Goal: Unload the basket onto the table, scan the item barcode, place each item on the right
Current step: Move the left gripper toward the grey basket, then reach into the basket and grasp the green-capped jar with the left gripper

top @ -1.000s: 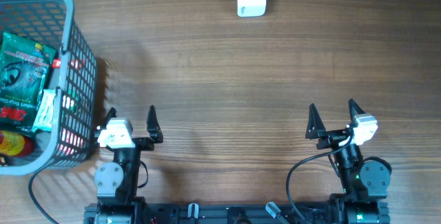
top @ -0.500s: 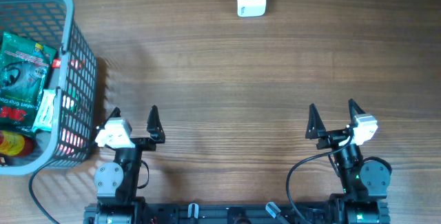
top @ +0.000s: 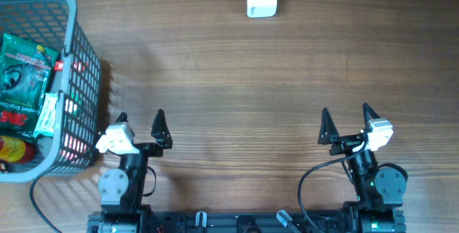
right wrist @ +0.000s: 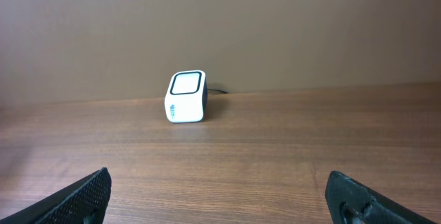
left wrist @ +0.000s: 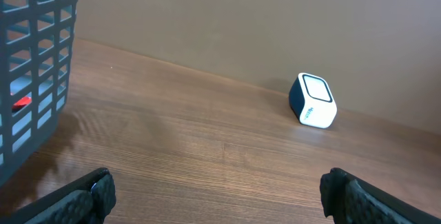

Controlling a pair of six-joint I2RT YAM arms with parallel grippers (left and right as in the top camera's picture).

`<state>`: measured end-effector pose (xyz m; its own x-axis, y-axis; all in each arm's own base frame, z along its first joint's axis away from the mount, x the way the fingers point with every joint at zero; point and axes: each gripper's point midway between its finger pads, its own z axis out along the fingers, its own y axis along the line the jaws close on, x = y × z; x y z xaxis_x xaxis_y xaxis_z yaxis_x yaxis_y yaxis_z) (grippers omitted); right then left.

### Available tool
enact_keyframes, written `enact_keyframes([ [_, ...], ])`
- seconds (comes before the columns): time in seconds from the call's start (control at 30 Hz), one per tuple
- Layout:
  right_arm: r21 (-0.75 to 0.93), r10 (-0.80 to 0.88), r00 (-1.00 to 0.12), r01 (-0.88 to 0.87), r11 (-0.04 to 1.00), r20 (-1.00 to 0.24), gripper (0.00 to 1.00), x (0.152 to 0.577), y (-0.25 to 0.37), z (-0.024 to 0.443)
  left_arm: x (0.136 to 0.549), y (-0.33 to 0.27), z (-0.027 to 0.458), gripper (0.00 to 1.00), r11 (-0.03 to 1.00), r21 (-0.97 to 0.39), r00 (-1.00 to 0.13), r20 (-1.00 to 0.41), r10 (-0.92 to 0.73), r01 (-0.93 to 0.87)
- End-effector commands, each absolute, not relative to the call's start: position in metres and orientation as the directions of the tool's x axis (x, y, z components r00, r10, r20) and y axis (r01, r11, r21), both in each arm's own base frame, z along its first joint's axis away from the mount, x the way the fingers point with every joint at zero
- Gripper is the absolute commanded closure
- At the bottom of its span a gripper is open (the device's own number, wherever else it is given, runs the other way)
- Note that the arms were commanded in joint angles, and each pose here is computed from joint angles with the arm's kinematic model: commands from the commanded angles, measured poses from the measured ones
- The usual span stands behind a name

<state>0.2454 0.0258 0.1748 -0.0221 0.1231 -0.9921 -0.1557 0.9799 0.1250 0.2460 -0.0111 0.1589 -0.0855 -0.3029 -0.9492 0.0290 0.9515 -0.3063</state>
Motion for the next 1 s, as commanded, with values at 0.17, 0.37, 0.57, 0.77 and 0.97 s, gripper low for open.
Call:
enact_keyframes([
  [0.17, 0.105, 0.104, -0.015, -0.14, 0.985, -0.994, 0.0, 0.246, 0.023, 0.175, 0.246, -0.015, 0.157, 0.0, 0.926, -0.374, -0.097, -0.925, -0.369, 0.048],
  [0.37, 0.105, 0.104, -0.015, -0.14, 0.985, -0.994, 0.0, 0.246, 0.023, 0.175, 0.245, -0.019, 0.174, 0.0, 0.924, -0.371, -0.055, -0.928, -0.368, 0.088],
  [0.57, 0.104, 0.103, -0.015, -0.14, 0.985, -0.995, 0.0, 0.246, 0.023, 0.175, 0.236, -0.024, 0.222, 0.0, 0.927, -0.343, 0.022, -0.936, -0.35, 0.152],
  [0.77, 0.104, 0.103, -0.015, -0.14, 0.985, -0.995, 0.0, 0.246, 0.023, 0.175, 0.227, -0.024, 0.263, 0.0, 0.927, -0.34, 0.045, -0.935, -0.351, 0.161],
  [0.97, 0.104, 0.103, -0.015, -0.14, 0.985, -0.995, 0.0, 0.246, 0.023, 0.175, 0.227, -0.024, 0.33, 0.0, 0.937, -0.316, 0.017, -0.947, -0.322, 0.148],
])
